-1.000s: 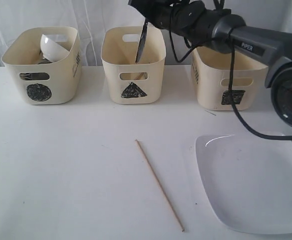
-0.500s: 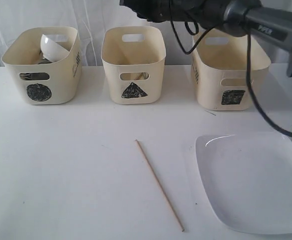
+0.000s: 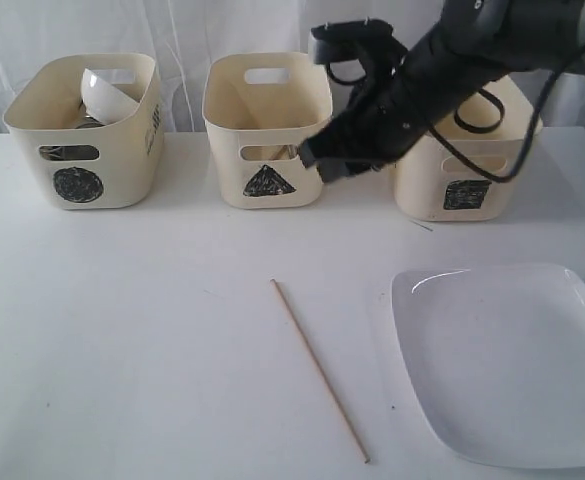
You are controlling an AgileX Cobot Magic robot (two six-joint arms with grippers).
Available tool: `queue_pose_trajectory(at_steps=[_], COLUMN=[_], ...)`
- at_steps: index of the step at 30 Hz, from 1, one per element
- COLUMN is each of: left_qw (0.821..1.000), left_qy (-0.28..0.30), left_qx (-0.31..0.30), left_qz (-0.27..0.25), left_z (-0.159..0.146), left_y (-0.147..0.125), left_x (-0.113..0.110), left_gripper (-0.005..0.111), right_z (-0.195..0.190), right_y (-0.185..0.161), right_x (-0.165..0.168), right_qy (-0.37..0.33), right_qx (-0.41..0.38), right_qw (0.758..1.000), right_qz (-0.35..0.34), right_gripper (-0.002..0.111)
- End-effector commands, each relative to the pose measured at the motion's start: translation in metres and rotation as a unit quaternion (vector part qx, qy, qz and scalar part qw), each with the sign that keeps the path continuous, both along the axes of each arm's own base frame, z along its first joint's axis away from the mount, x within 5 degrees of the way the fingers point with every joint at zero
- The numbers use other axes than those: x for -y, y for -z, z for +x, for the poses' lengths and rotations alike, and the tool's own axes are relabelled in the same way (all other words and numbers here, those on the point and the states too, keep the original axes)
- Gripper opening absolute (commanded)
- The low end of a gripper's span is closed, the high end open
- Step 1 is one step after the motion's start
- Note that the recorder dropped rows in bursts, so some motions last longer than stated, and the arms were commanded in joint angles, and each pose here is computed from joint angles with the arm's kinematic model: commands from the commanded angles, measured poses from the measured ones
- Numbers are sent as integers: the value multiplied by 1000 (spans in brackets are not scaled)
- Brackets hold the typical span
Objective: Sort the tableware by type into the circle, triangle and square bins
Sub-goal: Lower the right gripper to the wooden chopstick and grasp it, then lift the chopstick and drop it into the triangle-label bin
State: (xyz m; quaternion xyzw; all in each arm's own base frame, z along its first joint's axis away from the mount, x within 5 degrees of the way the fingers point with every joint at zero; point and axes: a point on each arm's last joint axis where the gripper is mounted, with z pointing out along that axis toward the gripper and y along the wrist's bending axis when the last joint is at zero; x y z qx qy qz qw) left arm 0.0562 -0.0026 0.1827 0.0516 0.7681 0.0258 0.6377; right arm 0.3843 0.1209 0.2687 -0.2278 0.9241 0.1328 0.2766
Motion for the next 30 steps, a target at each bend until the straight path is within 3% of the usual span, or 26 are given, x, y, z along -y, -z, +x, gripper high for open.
queue_pose_trajectory(at_steps=[1, 6, 11, 30], left_qw=[1000, 1000, 1000, 1000], left_qy=[-2, -2, -2, -2], left_qx=[2, 2, 2, 2], left_qz=[-1, -1, -1, -1], left_z=[0, 0, 0, 0], left_y=[1, 1, 1, 1], left_x=[0, 0, 0, 0], left_gripper=[0, 0, 0, 0], right_z=[-43, -70, -79, -68], right_y=[23, 58, 71, 148], right_x=[-6, -29, -55, -72], right_qy=[-28, -53, -66, -55], right_qx=[-74, -107, -92, -144], right_qw=[996, 989, 990, 981], right_qz=[-50, -90, -88, -114], right_gripper=[30, 41, 52, 50])
